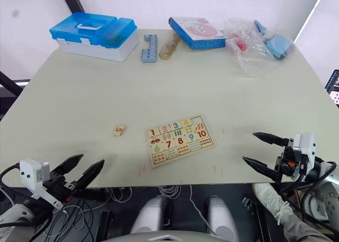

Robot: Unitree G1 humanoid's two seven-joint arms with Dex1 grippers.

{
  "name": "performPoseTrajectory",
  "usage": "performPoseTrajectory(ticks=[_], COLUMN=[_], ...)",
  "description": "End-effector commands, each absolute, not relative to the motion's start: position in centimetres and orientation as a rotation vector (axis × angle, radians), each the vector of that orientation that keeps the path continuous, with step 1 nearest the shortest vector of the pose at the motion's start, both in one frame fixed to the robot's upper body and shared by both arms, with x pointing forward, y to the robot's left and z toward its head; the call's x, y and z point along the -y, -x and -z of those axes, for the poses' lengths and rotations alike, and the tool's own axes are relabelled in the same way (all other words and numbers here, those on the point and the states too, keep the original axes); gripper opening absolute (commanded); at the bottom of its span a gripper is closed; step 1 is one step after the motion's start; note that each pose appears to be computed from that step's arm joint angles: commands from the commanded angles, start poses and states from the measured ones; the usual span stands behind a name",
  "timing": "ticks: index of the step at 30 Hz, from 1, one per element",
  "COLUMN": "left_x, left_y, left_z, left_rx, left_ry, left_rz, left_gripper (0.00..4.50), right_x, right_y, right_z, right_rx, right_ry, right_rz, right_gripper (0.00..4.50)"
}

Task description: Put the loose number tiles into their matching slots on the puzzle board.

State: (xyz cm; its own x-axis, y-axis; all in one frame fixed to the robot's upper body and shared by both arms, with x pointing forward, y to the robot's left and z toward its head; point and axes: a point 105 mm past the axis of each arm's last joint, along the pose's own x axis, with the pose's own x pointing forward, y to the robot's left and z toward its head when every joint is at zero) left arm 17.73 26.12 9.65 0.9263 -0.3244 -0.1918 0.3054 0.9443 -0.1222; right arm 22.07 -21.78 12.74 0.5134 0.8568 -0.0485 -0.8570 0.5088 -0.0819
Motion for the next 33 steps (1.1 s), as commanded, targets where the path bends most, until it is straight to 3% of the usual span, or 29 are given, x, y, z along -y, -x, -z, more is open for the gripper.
performPoseTrajectory(ticks=[1, 14, 27, 33], left_x=[-26.1, -26.5, -28.0, -28.7], left_y=[-18.3, -23.9, -27.0, -28.6], left_z=[-10.7, -12.8, -13.3, -14.0], left_rx=[-0.18, -0.202, -0.277, -0.252], left_ry=[0.051, -0.071, -0.235, -0.234], left_rz=[0.353, 0.52, 0.81, 1.088], left_gripper=[4.49, 4.49, 4.49, 4.49], right_x=[21.4, 18.5, 16.8, 16.5], right_y=[-21.7, -21.6, -21.9, -22.1], right_z=[-13.9, -16.0, -16.8, -17.1], right_rx=[0.041, 0.101, 0.139, 0.156], right_ry=[0.132, 0.123, 0.12, 0.124], right_rz=[-1.058, -1.193, -1.237, -1.247], right_gripper=[4.5, 4.5, 4.5, 4.5])
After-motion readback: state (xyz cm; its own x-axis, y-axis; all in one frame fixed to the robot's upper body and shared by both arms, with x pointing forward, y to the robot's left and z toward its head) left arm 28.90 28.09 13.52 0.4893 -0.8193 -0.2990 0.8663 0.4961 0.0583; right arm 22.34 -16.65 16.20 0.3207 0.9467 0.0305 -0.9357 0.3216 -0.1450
